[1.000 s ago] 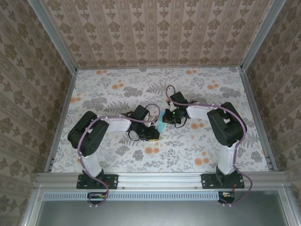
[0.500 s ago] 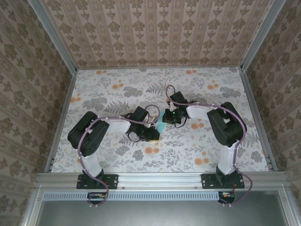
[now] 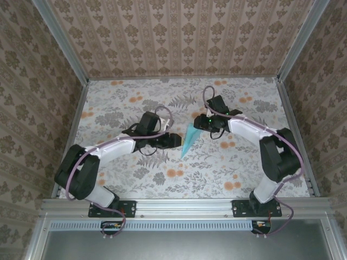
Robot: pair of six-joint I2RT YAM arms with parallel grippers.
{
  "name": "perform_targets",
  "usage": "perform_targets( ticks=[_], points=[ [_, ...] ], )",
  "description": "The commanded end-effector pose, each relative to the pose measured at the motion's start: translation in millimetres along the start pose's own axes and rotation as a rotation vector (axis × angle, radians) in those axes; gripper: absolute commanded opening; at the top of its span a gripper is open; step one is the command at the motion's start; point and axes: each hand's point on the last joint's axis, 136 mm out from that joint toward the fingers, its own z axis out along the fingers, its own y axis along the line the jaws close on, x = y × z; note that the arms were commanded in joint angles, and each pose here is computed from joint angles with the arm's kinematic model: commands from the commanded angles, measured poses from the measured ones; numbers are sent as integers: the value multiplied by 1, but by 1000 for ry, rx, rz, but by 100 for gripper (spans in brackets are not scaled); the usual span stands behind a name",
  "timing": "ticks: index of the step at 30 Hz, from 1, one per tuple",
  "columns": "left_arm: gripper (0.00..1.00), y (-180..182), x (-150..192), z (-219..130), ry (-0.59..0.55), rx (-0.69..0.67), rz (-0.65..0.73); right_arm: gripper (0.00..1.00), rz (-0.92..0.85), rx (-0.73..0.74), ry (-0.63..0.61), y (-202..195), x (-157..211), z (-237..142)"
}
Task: Fold a paper plane with a square sheet of paper (fold left side to right side)
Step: Fold the wing for the fifth time at the center of the table, then turn over the paper plane at the top-center of the table.
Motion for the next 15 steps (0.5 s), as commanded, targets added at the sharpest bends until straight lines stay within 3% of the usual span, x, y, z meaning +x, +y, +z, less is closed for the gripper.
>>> perform_targets(
  ticks=[1,4,7,12,15],
  points=[
    [52,20,-17,-15,-104,-88,21,57,24,110,3,-21,22,-11],
    [54,28,-33,-25,-171,-132,20,67,58,125,20,-18,41,-7],
    [54,32,-43,-29,-206,-154,21,69,80,114,39,-11,54,6],
    [55,31,-47,-31,-221,-161,35,68,53,97,86,9,61,28],
    [55,34,-45,-32,-221,-175,32,60,43,117,108,10,66,38]
  ],
)
